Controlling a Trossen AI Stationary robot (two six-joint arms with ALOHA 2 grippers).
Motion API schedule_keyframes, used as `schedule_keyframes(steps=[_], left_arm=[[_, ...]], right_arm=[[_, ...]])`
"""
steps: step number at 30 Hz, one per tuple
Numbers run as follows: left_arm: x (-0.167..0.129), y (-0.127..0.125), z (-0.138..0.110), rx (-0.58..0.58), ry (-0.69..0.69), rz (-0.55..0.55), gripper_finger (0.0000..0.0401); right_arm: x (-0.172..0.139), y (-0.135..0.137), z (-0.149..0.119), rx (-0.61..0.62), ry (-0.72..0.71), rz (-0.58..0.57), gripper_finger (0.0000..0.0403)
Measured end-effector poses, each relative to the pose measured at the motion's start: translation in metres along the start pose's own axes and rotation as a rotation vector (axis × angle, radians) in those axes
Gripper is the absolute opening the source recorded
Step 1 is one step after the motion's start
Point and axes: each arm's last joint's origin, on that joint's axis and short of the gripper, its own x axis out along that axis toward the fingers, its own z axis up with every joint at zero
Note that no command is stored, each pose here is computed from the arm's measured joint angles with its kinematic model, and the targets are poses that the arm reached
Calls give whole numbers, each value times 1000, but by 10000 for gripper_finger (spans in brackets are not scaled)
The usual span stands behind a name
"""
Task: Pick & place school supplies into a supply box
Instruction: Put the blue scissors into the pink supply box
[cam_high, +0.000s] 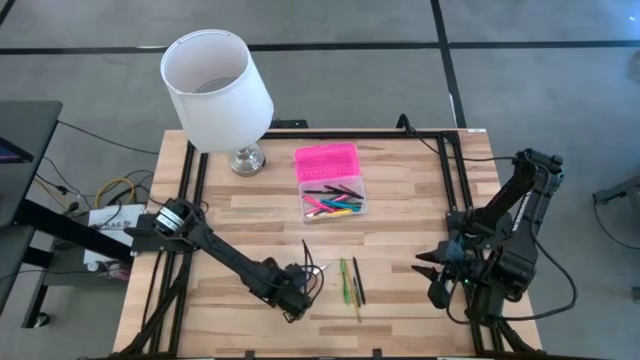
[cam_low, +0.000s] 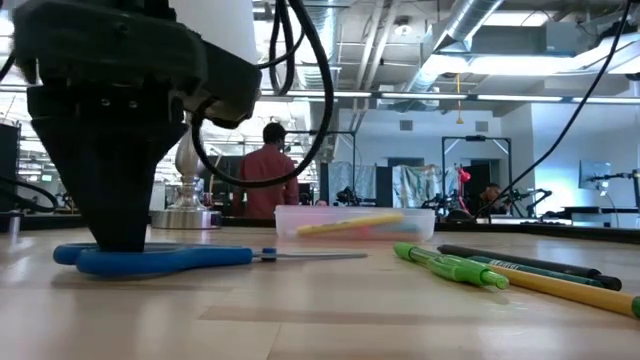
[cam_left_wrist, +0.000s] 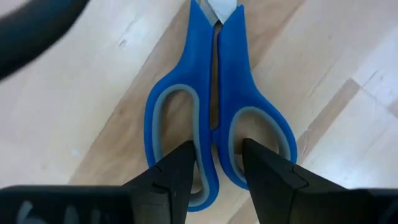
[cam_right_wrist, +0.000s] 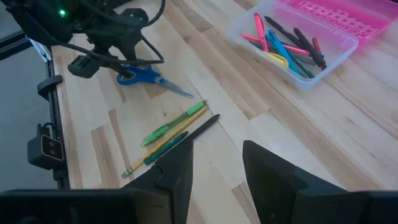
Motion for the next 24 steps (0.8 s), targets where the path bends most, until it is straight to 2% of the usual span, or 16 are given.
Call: schedule_keyframes(steps=[4, 10, 16, 18, 24], left_arm=[[1, 2, 3, 124, -1, 8, 134], [2, 3, 5, 380, -30, 34, 134], [2, 4, 6, 570, -46, 59, 134], [3, 5, 8, 599, -35, 54, 134], [5, 12, 19, 593, 31, 2, 134]], right_arm=[[0, 1, 0, 12, 0, 10, 131], [0, 3, 0, 26, 0, 22, 131], [0, 3, 0, 28, 0, 24, 131], [0, 3, 0, 30, 0, 26, 131], [0, 5, 0, 41, 0, 35, 131]])
